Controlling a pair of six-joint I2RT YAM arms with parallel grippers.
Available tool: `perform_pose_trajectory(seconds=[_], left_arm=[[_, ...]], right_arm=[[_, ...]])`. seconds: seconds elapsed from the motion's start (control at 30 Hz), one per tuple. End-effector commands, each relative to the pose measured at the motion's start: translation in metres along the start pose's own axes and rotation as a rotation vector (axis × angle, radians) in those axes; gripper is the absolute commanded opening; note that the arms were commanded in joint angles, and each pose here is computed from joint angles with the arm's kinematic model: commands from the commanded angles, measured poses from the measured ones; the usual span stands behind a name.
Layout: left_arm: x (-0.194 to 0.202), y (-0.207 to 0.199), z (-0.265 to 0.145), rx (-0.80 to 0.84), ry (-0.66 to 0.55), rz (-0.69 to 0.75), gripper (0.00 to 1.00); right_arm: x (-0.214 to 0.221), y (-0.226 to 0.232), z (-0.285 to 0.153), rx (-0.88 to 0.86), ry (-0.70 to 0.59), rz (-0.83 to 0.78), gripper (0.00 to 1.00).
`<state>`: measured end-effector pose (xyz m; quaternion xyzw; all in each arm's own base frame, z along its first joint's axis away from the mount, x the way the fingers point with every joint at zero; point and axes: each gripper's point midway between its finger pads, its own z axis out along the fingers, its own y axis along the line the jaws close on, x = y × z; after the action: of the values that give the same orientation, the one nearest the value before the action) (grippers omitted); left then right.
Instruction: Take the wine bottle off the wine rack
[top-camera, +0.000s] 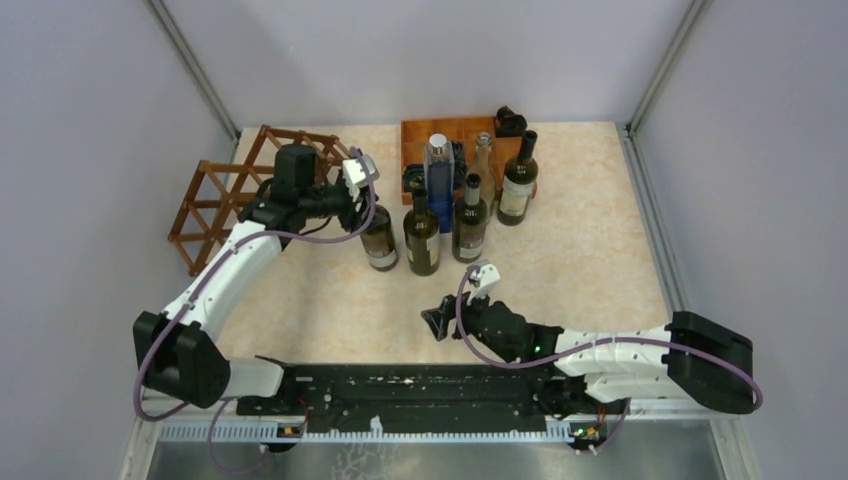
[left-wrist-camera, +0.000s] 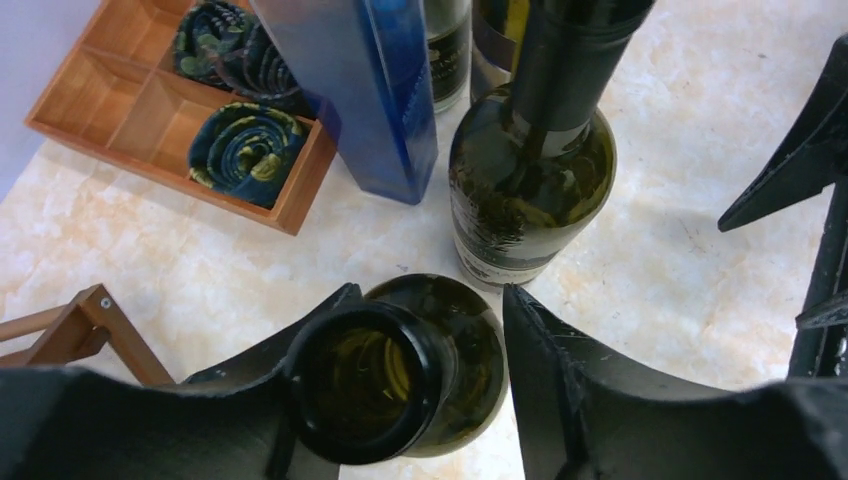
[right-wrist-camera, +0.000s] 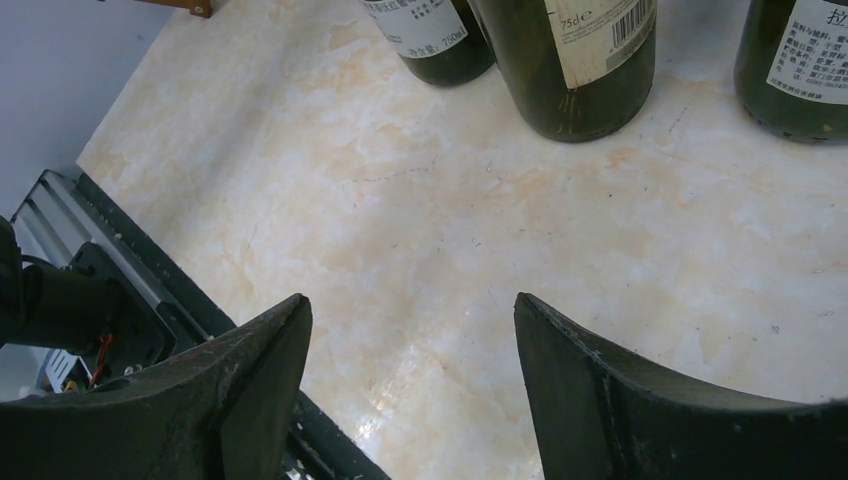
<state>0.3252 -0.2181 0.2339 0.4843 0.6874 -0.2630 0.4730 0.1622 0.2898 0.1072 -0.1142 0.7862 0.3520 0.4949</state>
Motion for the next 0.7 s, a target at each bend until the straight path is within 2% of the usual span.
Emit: perform_pose_trajectory(seconds=[0.0, 0.07, 0.13, 0.27, 0.43, 0.53, 0.67], left_arm=[[-0.029, -0.002, -0.014, -0.025, -0.097, 0.045, 0.69], [-0.032, -0.003, -0.018, -0.030, -0.100, 0.041, 0.81], [-0.034, -0.005, -0.021, -0.032, -0.100, 0.043, 0.97], [-0.038, -0.009, -0.027, -0.024, -0.091, 0.019, 0.99], [-0.052, 0.004, -0.043, -0.070, -0.053, -0.082, 0.99], [-0.053, 0.024, -0.065, -0.163, -0.090, -0.151, 0.99], [-0.024, 0.044, -0.090, -0.334, -0.106, -0.178, 0.99]], right_arm=[[-0.022, 0.014, 0.000, -0.020, -0.059, 0.019, 0.77], [-0.024, 0.013, 0.000, -0.012, -0.061, 0.017, 0.83], [-0.026, 0.012, -0.001, -0.003, -0.065, 0.013, 0.97], [-0.034, 0.009, -0.004, 0.023, -0.080, -0.003, 0.99], [-0.058, -0.003, -0.017, 0.097, -0.133, -0.021, 0.99], [-0.079, -0.026, -0.035, 0.207, -0.192, -0.025, 0.99], [-0.100, -0.072, -0.075, 0.410, -0.285, 0.023, 0.99]])
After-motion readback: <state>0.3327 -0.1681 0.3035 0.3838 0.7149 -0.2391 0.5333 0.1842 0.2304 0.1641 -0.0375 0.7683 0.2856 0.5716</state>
